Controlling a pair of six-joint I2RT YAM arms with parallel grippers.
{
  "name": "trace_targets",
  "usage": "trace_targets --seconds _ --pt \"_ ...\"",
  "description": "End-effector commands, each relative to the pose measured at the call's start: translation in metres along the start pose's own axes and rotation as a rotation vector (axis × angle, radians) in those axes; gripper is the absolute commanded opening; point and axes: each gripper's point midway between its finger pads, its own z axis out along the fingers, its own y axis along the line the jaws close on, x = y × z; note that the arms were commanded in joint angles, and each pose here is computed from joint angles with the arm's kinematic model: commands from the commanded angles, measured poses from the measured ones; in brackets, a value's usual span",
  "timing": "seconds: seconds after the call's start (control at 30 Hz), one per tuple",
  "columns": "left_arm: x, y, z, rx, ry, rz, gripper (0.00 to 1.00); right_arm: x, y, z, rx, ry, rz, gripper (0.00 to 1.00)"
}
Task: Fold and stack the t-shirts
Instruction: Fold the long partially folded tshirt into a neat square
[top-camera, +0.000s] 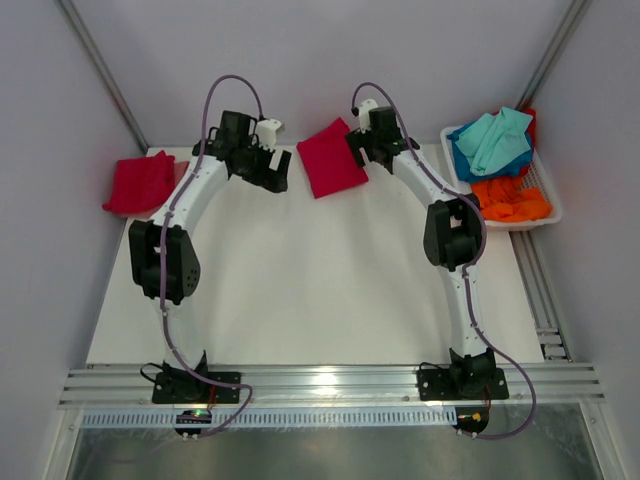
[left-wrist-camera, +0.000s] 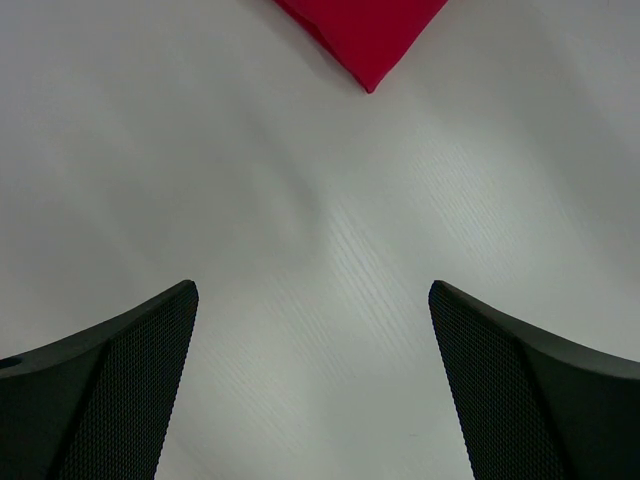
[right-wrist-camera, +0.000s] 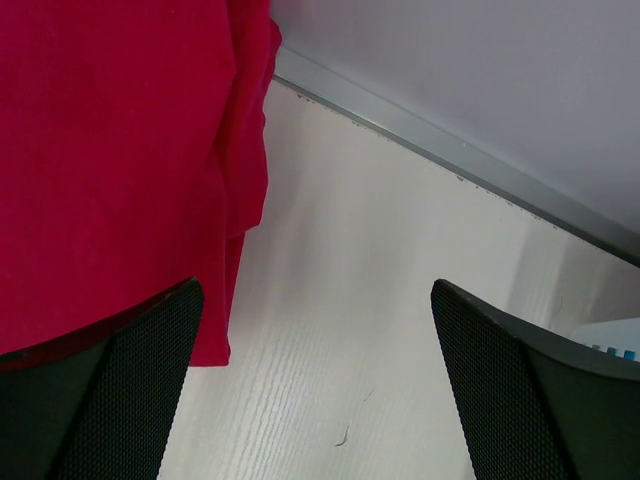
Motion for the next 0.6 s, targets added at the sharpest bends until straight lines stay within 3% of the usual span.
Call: trace_targets --seconds 0.0,0.3,0.57 --pt "-0.016 -0.004 -0.008 0.022 -0.059 0.004 0.99 -0.027 -0.004 -0.005 0.016 -0.087 0.003 0.99" --pt "-0.004 -0.007 0.012 0.058 -0.039 -0.031 0.99 -0.043 0.004 -0.004 -0.028 -0.138 0.039 0.99" --pt "0.014 -0.012 0.029 0.106 0.002 -0.061 0.99 -0.044 0.054 -0.003 -0.188 -0.156 -0.017 0.99"
